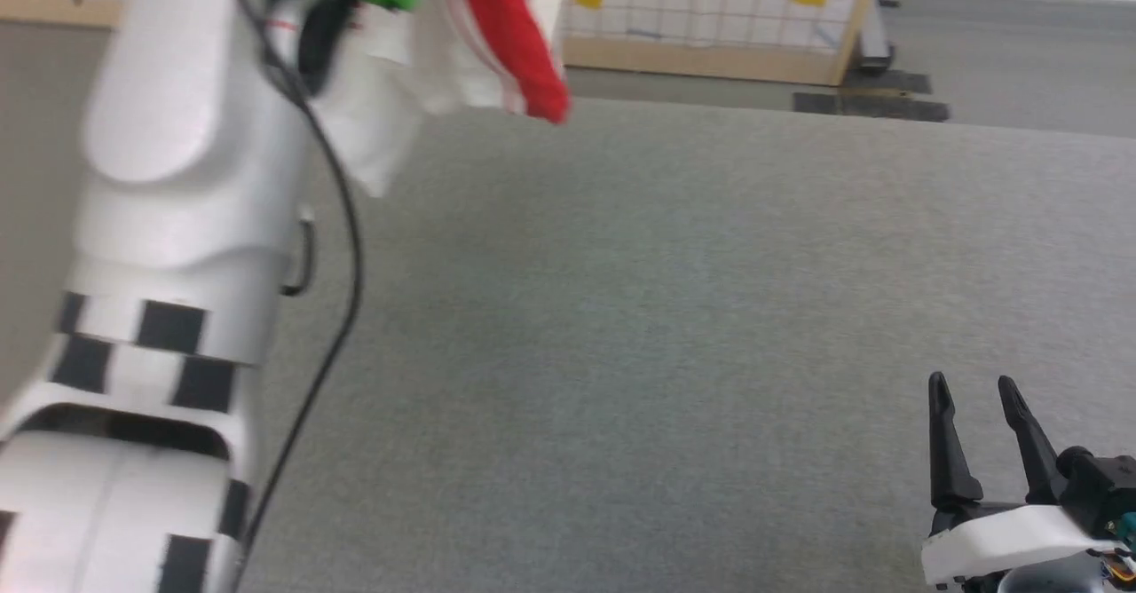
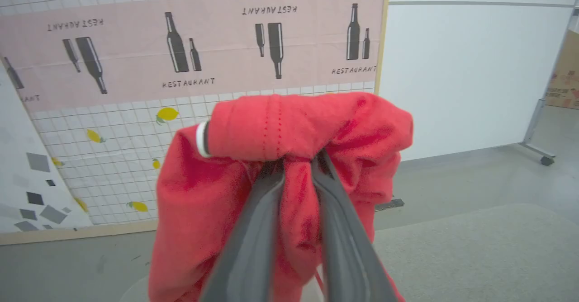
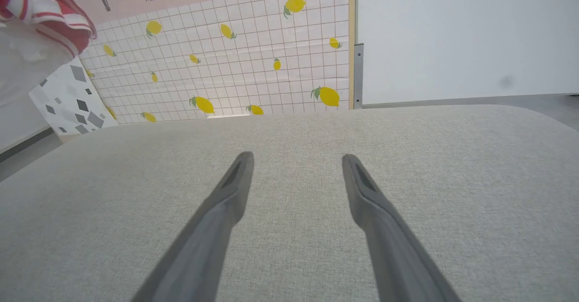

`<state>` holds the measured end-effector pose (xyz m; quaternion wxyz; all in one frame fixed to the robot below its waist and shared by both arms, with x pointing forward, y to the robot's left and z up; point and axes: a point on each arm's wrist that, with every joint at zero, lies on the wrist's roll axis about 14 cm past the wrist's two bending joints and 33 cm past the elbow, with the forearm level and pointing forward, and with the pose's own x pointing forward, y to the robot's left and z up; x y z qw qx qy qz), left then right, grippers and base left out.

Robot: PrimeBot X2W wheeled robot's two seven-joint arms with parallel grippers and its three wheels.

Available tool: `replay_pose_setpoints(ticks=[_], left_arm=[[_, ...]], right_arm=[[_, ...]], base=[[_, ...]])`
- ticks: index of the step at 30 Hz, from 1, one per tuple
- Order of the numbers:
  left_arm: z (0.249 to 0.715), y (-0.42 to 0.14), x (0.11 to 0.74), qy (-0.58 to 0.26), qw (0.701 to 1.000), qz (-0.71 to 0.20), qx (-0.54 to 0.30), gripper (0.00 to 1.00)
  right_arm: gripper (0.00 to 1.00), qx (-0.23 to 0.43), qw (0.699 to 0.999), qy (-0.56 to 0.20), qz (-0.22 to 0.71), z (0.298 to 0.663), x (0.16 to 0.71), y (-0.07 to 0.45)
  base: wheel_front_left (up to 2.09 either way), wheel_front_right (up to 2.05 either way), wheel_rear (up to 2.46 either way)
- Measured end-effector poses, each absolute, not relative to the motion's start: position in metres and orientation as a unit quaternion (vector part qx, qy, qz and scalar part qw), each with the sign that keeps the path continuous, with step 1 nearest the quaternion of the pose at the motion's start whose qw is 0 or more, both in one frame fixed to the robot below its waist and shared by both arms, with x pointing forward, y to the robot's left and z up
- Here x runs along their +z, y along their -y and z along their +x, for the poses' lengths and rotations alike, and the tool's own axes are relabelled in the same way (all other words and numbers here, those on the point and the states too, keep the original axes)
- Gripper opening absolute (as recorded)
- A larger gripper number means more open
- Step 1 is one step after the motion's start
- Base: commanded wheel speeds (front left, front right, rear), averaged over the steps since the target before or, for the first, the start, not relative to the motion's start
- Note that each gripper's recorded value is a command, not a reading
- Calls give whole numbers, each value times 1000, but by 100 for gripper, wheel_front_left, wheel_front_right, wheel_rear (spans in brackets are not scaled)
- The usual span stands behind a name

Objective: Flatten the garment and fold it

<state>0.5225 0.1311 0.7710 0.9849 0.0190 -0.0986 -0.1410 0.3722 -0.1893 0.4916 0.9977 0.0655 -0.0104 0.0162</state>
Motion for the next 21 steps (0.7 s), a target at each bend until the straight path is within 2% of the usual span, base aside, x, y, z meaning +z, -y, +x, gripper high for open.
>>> replay_pose_setpoints(ticks=[7, 12, 21], left_arm=[[512, -33, 756, 83, 963, -4, -255, 0], [503, 17, 720, 41, 948, -23, -316, 0], [472, 80, 587, -118, 911, -43, -394, 0]], right_arm=[[100, -31, 997, 19, 65, 351, 495, 220], [100, -65, 996, 22, 64, 335, 495, 241], [100, -113, 992, 9, 60, 315, 486, 268]], base=[[0, 0, 0], [0, 0, 0], [0, 0, 0]])
